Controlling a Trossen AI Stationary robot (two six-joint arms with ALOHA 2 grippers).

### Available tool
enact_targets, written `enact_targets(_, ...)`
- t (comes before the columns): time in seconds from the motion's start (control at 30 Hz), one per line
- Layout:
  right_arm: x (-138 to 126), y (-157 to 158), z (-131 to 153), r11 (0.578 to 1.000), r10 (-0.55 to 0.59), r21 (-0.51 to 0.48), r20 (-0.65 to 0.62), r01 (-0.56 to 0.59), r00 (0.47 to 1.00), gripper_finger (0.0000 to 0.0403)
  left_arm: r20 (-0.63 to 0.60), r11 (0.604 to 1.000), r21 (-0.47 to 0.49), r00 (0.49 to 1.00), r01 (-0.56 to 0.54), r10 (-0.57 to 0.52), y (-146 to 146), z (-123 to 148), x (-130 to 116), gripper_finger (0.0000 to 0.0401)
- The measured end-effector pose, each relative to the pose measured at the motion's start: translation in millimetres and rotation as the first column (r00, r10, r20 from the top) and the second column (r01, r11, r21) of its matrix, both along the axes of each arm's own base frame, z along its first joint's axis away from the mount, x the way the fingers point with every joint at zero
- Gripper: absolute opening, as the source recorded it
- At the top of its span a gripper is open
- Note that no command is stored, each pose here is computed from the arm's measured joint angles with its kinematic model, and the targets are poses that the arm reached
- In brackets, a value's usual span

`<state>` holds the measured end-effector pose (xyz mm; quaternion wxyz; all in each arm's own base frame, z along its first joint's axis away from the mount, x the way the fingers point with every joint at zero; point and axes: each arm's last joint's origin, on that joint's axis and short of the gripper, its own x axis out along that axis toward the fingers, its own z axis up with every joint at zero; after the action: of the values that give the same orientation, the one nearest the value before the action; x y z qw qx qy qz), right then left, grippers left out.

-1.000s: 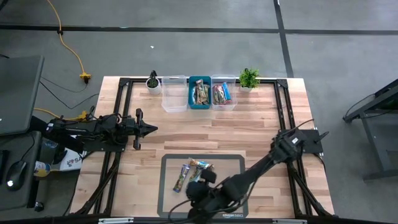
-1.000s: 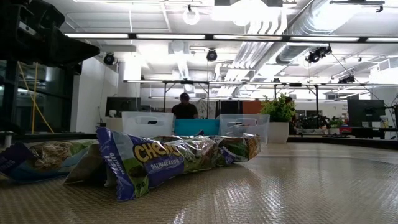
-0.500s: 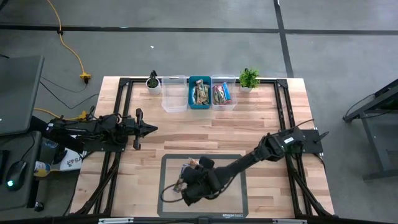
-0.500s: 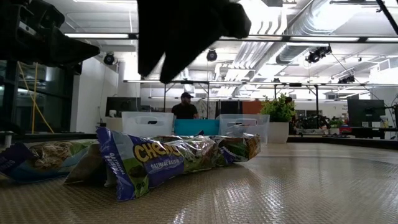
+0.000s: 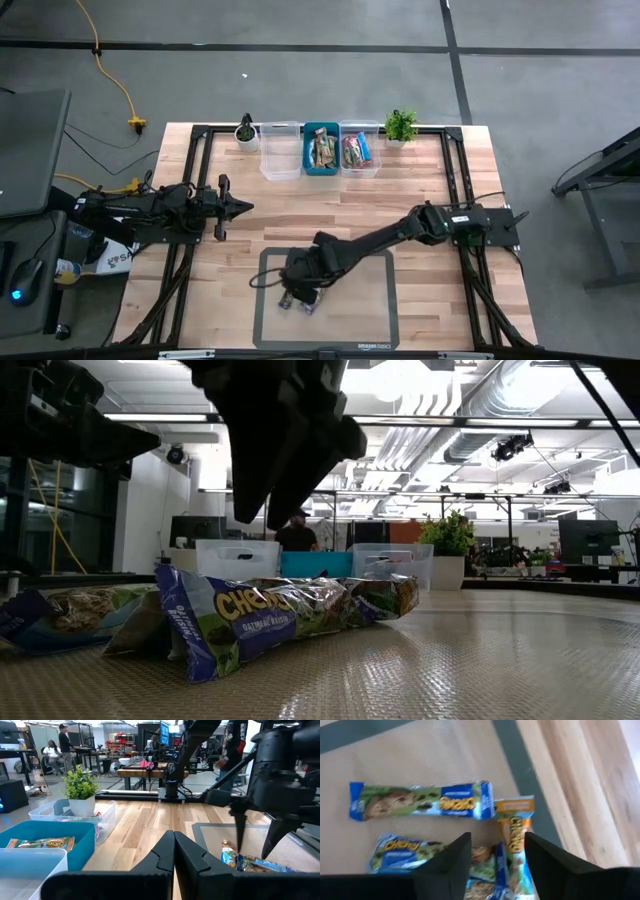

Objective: Pick and place Granola Bars by type
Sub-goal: Put the yellow granola bar into the blue bin

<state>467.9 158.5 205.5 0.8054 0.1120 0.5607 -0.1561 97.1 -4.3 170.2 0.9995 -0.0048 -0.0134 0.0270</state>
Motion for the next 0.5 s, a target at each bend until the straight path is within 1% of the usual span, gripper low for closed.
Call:
enact_targets(0.1,4,-12,0,1.0,-0.023,0.01,-0.007,0.023,1.0,0.0192,-0.001,1.0,0.0,1.0,0.0,0.0,0,0,0,0.0001)
enact_targets(0.2,7,-22,0,0.998,-0.031,0.046,-0.02,0.032,0.999,0.0219,-0.001,1.0,0.0,1.0,0.0,0.0,0,0,0,0.0001)
enact_targets(0.3,10,-31,-7,0.997,-0.029,0.074,-0.049,0.032,0.998,0.0239,0.0,1.0,0.0,1.0,0.0,0.0,0,0,0,0.0001)
enact_targets(0.43,10,-36,-17,0.994,-0.022,0.1,-0.109,0.033,0.994,0.0247,0.0,1.0,0.0,1.0,0.0,0.0,0,0,0,0.0001)
enact_targets(0.5,10,-37,-18,0.996,-0.016,0.09,-0.117,0.026,0.993,0.0248,-0.001,1.0,0.0,1.0,0.0,0.0,0,0,0,0.0001)
